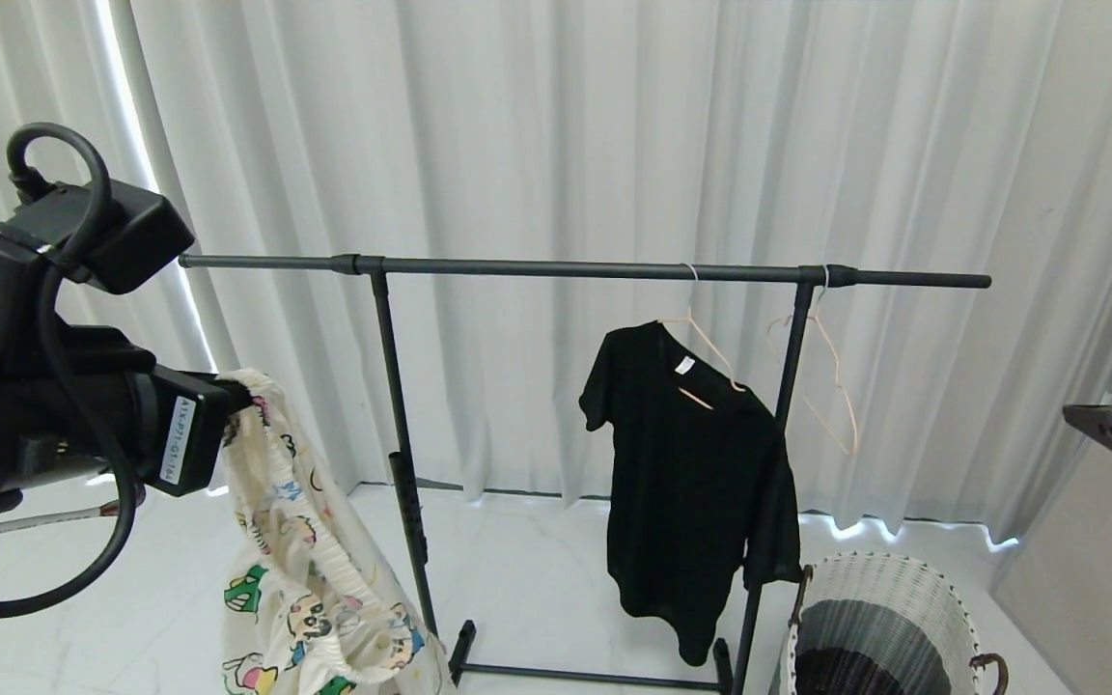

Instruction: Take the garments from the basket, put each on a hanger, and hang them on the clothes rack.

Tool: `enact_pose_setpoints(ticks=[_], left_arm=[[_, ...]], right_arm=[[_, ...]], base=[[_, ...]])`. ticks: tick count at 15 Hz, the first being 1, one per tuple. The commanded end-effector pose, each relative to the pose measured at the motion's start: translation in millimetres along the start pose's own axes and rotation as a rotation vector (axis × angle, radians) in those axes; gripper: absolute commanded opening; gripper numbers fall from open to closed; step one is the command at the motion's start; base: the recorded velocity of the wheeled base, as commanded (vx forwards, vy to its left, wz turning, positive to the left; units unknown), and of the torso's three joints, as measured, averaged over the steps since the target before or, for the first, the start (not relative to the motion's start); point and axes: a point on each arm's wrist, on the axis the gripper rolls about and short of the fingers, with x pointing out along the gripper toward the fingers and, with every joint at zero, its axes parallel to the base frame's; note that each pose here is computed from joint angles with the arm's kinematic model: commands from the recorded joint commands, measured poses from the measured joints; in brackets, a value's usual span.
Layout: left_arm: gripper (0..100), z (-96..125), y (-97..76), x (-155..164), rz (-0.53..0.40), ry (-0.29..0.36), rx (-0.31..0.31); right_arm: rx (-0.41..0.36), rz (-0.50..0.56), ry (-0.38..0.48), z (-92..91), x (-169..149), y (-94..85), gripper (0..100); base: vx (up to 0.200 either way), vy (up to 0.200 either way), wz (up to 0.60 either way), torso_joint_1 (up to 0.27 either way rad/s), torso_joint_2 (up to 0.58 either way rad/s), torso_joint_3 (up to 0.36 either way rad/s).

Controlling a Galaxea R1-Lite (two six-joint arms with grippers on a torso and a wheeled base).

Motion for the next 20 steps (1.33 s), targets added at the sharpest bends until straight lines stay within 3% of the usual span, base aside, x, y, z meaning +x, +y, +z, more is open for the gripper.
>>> enact_pose_setpoints(ticks=[1,6,11,15,17,20], left_arm=[[0,0,0.5,-2,0.004,-0.009,-0.004],[0,1,1.1,-4,0.029,-0.009,-0.005],[0,1,-1.8,-2,0.015,-0.009,0.007],[0,1,-1.9,2,0.037,0.011,0.002],[0,0,-1.5,3,0.065,0.019,0.003],[0,0,-0.7,4,0.091,0.028,0.008]], right_arm=[[0.003,0.025,0.014,-3.1,3,-1.8,100],[0.030,0.155,0.030,-3.1,20,-4.5,100],[0.067,0.183,0.073,-6.0,52,-11.1,100],[0.070,0.201,0.129,-12.3,85,-4.5,100],[0.069,0.216,0.102,-11.9,106,2.0,100],[0.064,0.220,0.131,-19.9,129,7.9,100]], base=[[0.000,0.000,0.00,0.105,-0.20,-0.095],[0.160,0.000,0.00,0.022,-0.05,-0.021],[0.200,0.000,0.00,0.006,0.00,-0.002],[0.200,0.000,0.00,0.005,0.00,0.001],[0.200,0.000,0.00,0.002,0.00,0.002],[0.000,0.000,0.00,0.000,0.00,0.000]])
